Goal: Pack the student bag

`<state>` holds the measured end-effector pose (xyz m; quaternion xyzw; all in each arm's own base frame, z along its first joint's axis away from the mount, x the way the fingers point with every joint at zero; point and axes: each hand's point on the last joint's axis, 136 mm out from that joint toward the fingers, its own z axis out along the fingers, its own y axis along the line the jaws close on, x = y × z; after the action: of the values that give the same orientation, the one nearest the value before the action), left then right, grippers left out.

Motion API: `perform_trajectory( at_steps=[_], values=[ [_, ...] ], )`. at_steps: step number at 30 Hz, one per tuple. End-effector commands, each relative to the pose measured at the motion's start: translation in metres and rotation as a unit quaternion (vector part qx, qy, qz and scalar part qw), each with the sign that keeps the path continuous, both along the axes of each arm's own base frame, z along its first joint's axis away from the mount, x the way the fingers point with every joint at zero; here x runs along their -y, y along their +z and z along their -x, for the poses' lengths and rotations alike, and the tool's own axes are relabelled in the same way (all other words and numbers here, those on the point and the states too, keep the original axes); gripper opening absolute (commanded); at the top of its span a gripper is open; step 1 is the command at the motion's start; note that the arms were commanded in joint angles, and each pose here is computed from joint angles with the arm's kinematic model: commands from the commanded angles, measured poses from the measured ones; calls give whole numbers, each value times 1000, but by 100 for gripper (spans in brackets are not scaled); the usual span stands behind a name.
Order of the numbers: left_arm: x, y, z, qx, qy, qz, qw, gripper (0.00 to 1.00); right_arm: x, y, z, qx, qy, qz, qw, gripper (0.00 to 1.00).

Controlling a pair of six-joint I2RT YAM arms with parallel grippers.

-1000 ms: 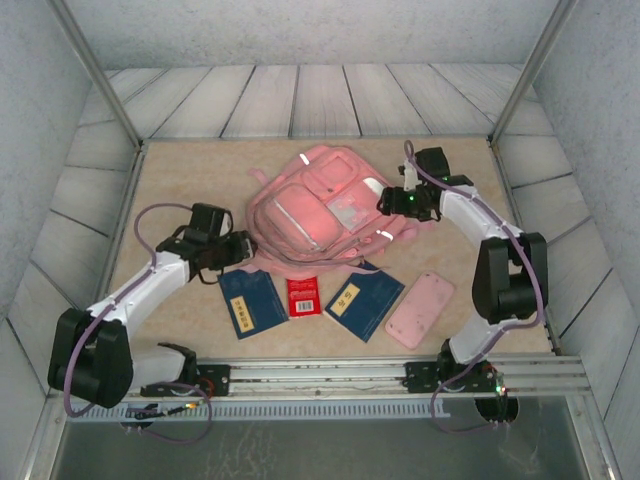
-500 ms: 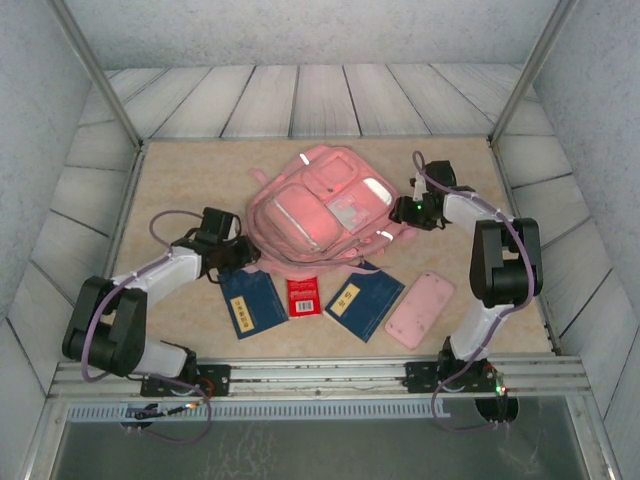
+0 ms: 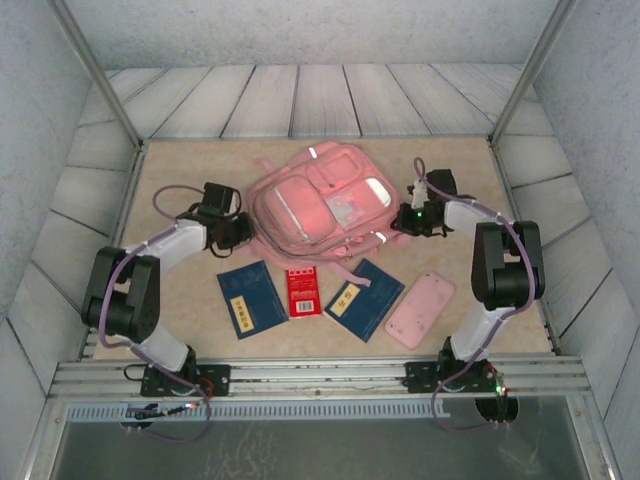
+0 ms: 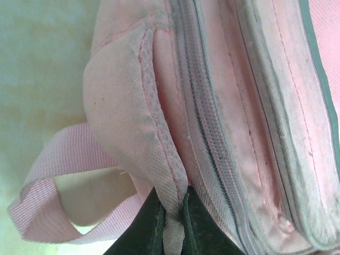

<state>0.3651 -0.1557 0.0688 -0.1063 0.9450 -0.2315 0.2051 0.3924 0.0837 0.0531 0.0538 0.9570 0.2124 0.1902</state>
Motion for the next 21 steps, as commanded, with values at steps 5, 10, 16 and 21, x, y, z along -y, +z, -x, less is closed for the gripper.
perform_trajectory(
  at_steps=[5,10,16,21],
  values=[
    [13,7,-68,53,-56,-45,996,5,-26,24,22,16,0,-93,996,10],
    [13,4,-94,76,-59,-64,993,5,-27,22,37,22,-30,-119,992,12],
    [16,-2,-109,79,-74,-60,992,6,-29,22,47,15,-30,-126,991,26],
    [24,14,-109,100,-92,-34,990,18,-10,30,49,26,-32,-56,998,57]
  ],
)
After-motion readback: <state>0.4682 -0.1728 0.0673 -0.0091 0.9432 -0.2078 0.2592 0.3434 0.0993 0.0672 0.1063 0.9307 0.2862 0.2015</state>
